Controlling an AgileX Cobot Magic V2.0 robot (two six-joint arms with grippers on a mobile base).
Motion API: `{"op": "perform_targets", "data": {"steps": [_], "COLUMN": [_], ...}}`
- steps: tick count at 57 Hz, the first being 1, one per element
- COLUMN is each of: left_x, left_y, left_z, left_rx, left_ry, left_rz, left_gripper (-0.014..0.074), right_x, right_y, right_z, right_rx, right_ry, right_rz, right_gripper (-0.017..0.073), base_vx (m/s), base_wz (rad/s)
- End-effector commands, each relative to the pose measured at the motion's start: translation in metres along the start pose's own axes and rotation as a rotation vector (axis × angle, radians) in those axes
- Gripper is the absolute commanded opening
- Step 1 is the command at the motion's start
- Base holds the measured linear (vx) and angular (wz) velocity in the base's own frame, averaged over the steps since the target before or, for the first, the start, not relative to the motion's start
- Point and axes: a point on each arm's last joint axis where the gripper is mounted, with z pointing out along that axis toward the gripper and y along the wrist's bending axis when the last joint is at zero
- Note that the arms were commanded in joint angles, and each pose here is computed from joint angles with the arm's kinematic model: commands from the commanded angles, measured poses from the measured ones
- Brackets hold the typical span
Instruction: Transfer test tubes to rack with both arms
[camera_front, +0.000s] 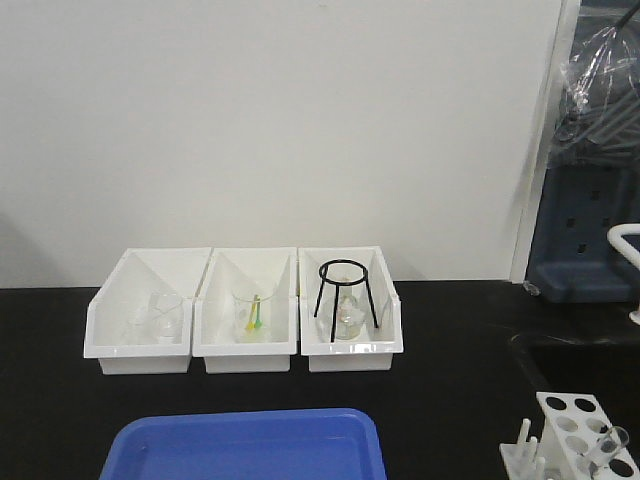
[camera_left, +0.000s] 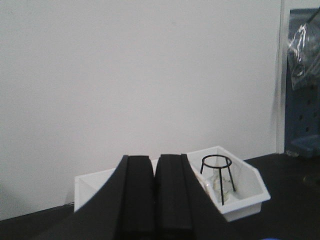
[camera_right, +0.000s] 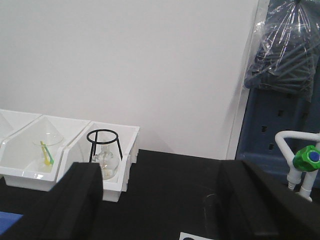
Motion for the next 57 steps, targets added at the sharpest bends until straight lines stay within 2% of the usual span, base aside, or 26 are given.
{"op": "perform_targets", "data": {"steps": [1, 7, 15, 23, 29, 39, 43, 57], "left_x": [-0.001, 0.026, 0.063, 0.1, 0.127, 0.172, 0.176, 0.183], "left_y": [0.001, 0.004, 0.006, 0.004, 0.003, 0.004, 0.003, 0.001], "left_z": [-0.019, -0.04, -0.065, -0.079, -0.083, -0.078, -0.078, -0.079], "left_rx": [-0.008, -0.066, -0.178, -0.261, -0.301, -0.334, -0.327, -0.317], "left_ry": [-0.081, -0.068, -0.049, -0.042, -0.041, -0.003, 0.062, 0.144], "left_rz": [0.067, 0.065, 0.019, -0.036, -0.031, -0.074, -0.083, -0.096], "left_gripper": [-0.0003, -0.0003, -0.0003, -0.0003, -0.0003, -0.0003, -0.0003, -0.0003], "right_x": [-0.018, -0.018, -0.018, -0.018, -0.018, -0.018, -0.017, -0.017], "right_y": [-0.004, -0.004, -0.004, -0.004, -0.004, -0.004, -0.003, -0.003], "right_z": [-0.002, -0.002, -0.002, -0.002, -0.002, -0.002, -0.002, -0.002], "right_rx": [0.029, 0.029, 0.029, 0.029, 0.029, 0.029, 0.026, 0.026], "right_ry": [-0.106, -0.106, -0.106, -0.106, -0.106, -0.103, -0.095, -0.092], "right_rz": [-0.017, -0.017, -0.017, -0.017, -0.017, -0.017, -0.017, -0.017], "right_gripper": [0.054, 0.054, 0.054, 0.054, 0.054, 0.054, 0.054, 0.054], "base_vx": [0.0, 0.0, 0.0, 0.0, 0.0, 0.0, 0.0, 0.0], "base_wz": [0.0, 0.0, 0.0, 0.0, 0.0, 0.0, 0.0, 0.0]}}
